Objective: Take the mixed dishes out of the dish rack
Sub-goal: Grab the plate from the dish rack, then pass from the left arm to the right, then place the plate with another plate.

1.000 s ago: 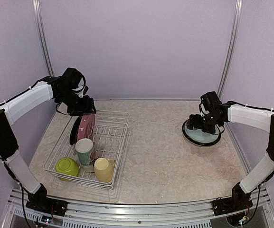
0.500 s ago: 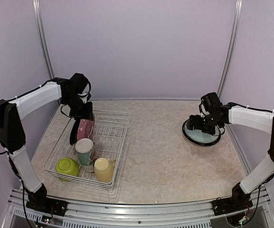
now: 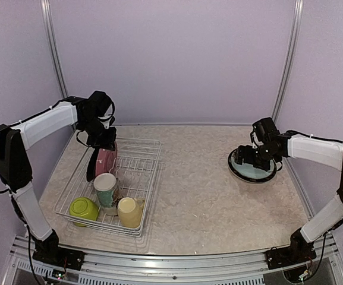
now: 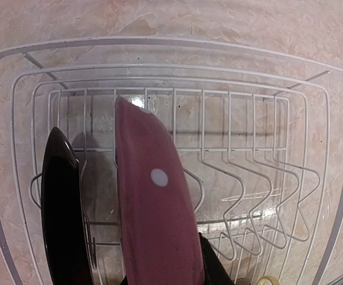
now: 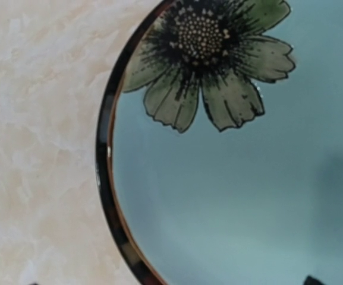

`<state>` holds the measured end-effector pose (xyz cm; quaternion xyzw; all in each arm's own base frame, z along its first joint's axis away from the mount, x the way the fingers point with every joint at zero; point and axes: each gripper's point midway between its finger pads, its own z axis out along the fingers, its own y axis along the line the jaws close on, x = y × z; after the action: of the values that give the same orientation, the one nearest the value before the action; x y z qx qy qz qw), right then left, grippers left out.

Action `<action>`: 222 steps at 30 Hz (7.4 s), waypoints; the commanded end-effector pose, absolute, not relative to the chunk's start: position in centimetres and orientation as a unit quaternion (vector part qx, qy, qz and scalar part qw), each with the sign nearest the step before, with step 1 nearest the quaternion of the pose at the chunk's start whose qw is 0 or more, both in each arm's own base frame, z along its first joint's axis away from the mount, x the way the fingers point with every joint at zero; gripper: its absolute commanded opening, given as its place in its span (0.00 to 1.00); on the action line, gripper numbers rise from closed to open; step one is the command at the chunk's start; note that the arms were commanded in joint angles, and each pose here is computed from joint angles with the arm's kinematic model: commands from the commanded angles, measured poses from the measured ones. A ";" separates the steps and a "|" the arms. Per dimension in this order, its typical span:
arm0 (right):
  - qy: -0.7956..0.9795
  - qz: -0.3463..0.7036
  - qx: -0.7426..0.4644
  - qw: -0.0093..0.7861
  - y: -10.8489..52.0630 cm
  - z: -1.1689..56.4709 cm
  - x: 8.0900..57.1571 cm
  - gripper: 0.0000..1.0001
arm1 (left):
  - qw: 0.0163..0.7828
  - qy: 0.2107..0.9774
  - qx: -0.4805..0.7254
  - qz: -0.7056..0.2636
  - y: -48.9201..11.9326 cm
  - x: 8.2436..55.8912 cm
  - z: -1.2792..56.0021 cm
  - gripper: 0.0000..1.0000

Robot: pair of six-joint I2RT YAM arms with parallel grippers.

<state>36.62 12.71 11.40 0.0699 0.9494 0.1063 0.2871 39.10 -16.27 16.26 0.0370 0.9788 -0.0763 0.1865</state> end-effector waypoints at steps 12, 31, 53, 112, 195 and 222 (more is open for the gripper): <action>0.941 0.134 0.067 0.303 14.3 12.9 36.9 0.93 | 0.280 0.954 0.018 -0.108 -14.9 38.7 23.8 0.03; 0.938 0.156 0.050 0.306 16.6 13.5 37.5 0.93 | 0.457 0.813 0.113 -0.342 -18.0 34.3 36.4 0.00; 0.901 0.284 0.052 0.325 21.6 16.5 36.9 0.94 | 0.573 0.644 0.441 -0.249 -30.5 24.6 36.4 0.00; 0.704 0.678 0.028 0.209 40.0 23.7 33.3 0.00 | 0.559 0.557 0.600 0.131 -38.3 26.4 23.8 0.68; 0.814 0.395 0.263 0.335 4.6 13.3 38.5 0.37 | 0.568 0.787 0.056 -0.234 -17.2 38.2 35.3 0.96; 0.872 0.288 0.247 0.310 3.3 11.8 36.3 0.89 | 0.561 0.790 0.051 -0.241 -17.3 38.1 35.6 0.97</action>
<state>35.36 3.44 9.96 0.2692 0.8699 0.3025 0.2817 38.16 -17.41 34.31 0.0542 0.7952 -0.2330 0.5571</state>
